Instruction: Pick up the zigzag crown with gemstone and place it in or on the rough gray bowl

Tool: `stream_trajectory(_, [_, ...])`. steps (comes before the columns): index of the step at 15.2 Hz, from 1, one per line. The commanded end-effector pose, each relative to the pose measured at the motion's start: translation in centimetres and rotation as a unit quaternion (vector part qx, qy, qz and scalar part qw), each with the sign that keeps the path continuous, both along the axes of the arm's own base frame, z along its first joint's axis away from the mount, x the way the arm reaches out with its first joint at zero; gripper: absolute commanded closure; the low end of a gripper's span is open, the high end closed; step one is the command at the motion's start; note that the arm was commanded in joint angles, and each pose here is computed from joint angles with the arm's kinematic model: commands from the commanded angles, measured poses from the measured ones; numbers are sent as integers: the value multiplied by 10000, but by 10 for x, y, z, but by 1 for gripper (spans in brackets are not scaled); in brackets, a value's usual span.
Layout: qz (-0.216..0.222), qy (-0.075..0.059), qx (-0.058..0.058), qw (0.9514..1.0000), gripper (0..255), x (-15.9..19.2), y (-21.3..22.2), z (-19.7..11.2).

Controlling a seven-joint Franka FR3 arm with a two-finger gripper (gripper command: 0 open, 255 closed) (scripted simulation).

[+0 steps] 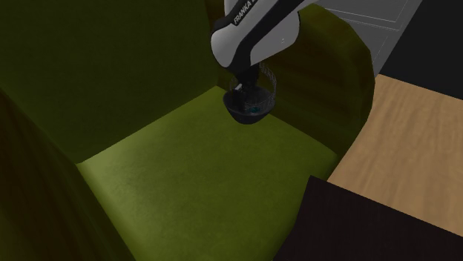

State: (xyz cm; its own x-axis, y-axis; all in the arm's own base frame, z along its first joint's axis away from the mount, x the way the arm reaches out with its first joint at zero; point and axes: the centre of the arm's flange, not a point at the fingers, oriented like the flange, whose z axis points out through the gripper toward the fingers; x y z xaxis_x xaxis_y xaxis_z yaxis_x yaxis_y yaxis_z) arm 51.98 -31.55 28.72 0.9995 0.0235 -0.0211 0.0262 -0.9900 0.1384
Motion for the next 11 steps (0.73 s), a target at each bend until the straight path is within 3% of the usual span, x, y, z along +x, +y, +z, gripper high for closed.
stream_trajectory(1, [0, 1, 1, 10000, 0, 0, 2, 18])
stream_trajectory(3, [0, 1, 1, 10000, 0, 0, 5, 42])
stream_trajectory(11, [0, 1, 1, 10000, 0, 0, 5, 42])
